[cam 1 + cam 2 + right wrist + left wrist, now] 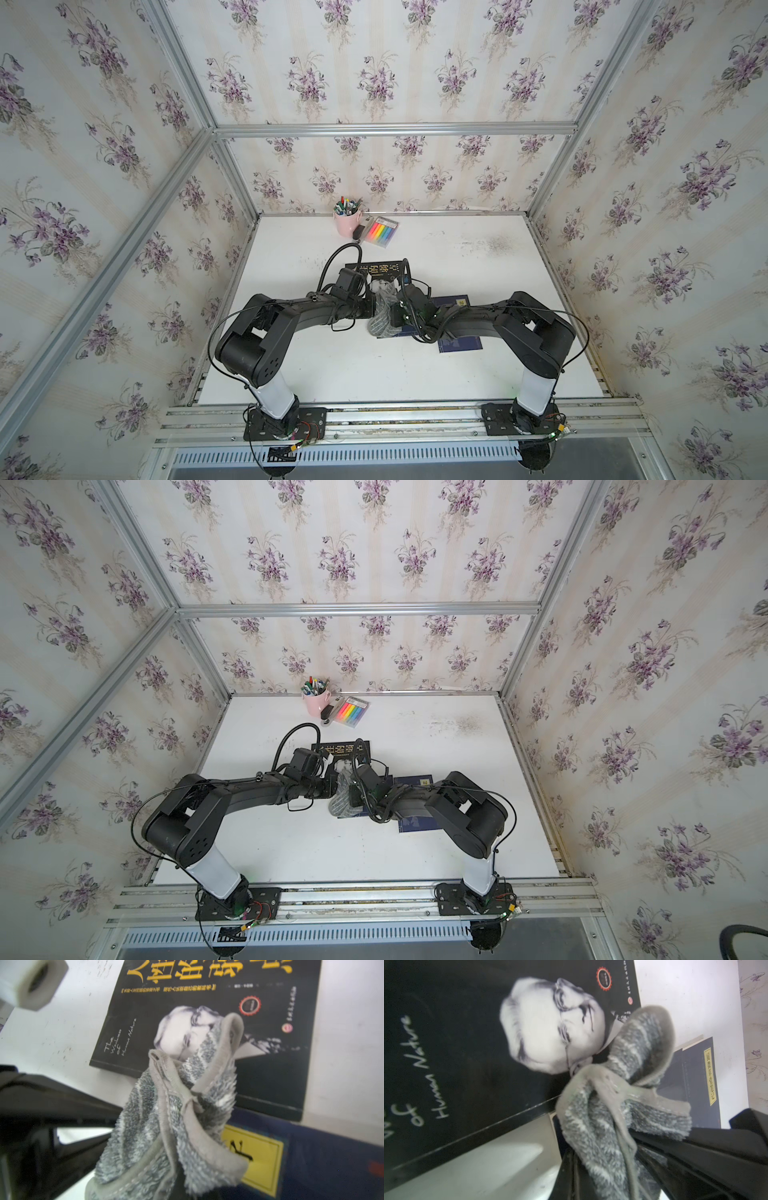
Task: Wipe the cover of the book
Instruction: Wipe the dirt from the cover of the book.
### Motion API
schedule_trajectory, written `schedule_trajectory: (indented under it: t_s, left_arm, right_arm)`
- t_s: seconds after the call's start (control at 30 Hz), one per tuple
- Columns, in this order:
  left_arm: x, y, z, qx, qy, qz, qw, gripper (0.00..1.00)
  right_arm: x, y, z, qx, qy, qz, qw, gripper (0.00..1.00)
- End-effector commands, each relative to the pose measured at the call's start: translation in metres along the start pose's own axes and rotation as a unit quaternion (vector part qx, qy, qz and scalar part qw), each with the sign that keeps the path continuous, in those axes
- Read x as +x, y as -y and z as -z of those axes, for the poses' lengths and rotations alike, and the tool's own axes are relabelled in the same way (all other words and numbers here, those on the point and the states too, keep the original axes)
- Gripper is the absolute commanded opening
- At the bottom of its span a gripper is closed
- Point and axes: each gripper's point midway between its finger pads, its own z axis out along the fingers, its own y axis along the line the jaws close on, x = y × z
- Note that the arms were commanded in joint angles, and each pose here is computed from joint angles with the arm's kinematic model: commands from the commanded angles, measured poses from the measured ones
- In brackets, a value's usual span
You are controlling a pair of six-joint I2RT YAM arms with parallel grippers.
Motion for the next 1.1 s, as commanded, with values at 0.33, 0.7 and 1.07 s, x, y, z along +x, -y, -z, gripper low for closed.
schedule_trajectory:
  t_s: [0.33, 0.7, 1.07]
  left_arm:
    - [0.030, -0.024, 0.003, -0.053, -0.050, 0.011, 0.997, 0.05]
    - [0.029, -0.023, 0.004, -0.054, -0.049, 0.004, 0.997, 0.04]
    - [0.028, -0.022, 0.009, -0.056, -0.043, 0.002, 0.998, 0.00]
  right_arm:
    - [0.071, 0.117, 0.055, 0.153, -0.134, -0.056, 0.978, 0.00]
    - [0.050, 0.129, 0.055, 0.170, -0.130, -0.063, 0.975, 0.00]
    - [0.038, 0.061, 0.010, 0.125, -0.148, -0.012, 0.981, 0.00]
